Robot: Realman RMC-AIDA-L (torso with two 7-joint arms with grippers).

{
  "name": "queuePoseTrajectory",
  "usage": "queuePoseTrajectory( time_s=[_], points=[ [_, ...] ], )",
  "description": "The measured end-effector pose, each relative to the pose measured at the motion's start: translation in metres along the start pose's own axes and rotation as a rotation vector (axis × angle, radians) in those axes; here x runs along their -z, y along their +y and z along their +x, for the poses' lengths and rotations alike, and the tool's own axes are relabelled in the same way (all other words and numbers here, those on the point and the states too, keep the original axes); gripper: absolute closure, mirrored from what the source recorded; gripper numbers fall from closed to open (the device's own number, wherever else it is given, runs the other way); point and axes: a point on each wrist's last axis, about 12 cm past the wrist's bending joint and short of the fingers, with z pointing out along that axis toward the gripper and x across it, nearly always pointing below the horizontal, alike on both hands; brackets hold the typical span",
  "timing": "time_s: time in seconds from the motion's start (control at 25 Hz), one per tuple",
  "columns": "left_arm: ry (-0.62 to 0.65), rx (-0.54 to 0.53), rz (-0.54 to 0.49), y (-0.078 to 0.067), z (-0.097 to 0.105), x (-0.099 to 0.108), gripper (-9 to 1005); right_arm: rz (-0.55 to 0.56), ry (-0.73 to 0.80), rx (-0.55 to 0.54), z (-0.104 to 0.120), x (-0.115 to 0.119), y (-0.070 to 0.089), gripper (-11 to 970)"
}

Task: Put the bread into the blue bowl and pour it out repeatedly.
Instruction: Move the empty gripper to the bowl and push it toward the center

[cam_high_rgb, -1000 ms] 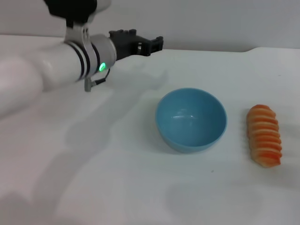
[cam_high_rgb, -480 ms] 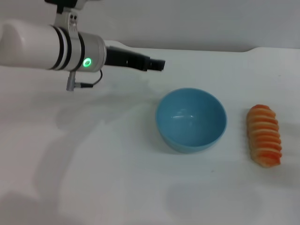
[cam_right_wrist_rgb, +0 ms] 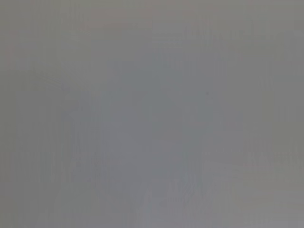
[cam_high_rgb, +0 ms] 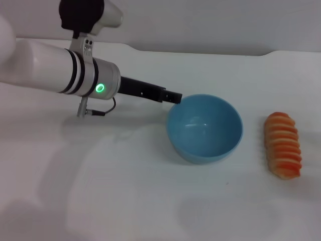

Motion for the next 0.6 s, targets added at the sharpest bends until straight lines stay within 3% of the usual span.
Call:
queuePoseTrajectory(
  time_s=[0.6],
  points=[
    [0.054, 0.019, 0.012, 0.005, 0.018, -0.024, 231, 0.003, 0.012, -0.003, 0.002, 0.001, 0.000, 393]
  ],
)
